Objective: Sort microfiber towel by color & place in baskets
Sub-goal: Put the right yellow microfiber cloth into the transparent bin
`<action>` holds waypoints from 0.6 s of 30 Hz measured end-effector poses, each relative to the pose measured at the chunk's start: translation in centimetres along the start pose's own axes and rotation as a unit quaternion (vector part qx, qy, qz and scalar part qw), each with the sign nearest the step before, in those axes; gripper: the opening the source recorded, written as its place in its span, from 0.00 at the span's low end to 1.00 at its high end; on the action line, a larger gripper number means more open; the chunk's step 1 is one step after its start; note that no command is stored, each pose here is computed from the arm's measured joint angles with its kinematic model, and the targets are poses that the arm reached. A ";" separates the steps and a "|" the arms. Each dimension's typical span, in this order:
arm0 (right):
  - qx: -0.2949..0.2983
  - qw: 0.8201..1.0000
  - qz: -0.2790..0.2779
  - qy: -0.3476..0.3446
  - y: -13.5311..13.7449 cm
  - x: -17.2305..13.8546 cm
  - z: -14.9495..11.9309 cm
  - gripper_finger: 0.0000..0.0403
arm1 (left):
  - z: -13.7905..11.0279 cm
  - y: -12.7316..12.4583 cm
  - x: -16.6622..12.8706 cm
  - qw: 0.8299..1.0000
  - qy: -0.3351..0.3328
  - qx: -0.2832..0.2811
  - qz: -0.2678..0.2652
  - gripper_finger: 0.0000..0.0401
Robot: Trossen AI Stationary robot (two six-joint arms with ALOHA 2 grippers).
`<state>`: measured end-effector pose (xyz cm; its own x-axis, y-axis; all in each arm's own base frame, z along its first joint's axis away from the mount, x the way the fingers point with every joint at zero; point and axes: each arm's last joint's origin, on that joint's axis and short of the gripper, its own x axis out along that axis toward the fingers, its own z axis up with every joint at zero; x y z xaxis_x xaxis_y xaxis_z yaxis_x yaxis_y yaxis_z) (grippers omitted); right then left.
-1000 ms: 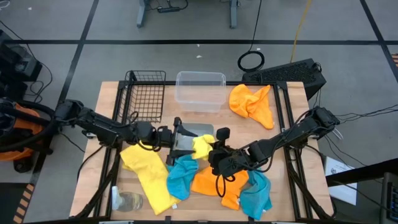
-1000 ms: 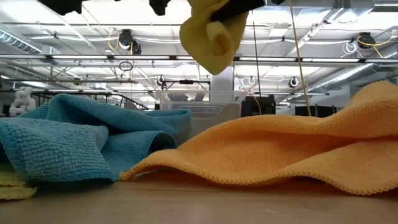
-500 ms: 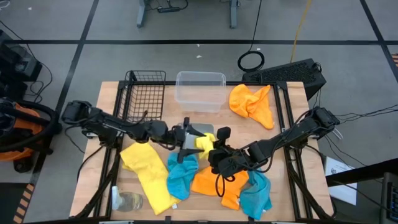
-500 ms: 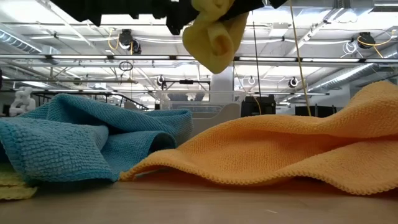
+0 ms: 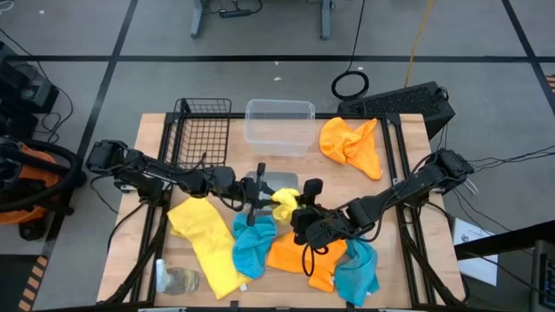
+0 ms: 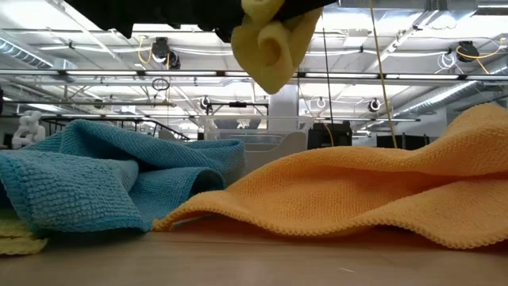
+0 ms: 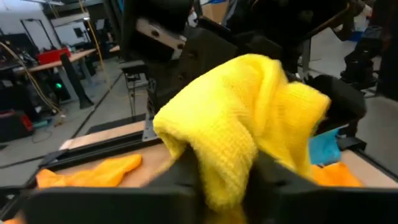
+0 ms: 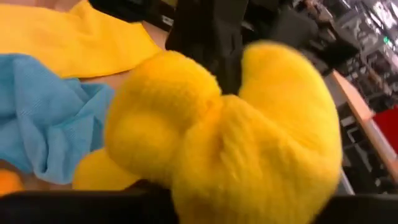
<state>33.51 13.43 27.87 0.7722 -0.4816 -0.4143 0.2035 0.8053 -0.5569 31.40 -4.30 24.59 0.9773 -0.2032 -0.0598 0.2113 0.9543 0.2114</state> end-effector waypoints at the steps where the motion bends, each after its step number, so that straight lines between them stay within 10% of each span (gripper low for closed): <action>1: 0.011 1.000 0.001 0.004 0.0 0.0 -0.1 0.37 | 0.1 0.0 -0.1 1.000 -0.002 -0.001 -0.001 0.06; 11: 0.104 0.990 0.028 0.091 0.7 -1.1 -2.4 0.69 | 0.9 0.1 -0.4 1.000 -0.024 0.003 0.005 0.04; 18: 0.149 0.988 0.019 0.031 0.5 -3.6 -1.1 0.75 | 1.6 0.2 -0.5 0.998 -0.060 0.005 0.012 0.04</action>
<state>30.23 15.20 28.31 0.7459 -0.4618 -0.4799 0.3506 0.8849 -0.3066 31.01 -4.32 26.21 0.9767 -0.2051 0.0625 0.1869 0.9572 0.2212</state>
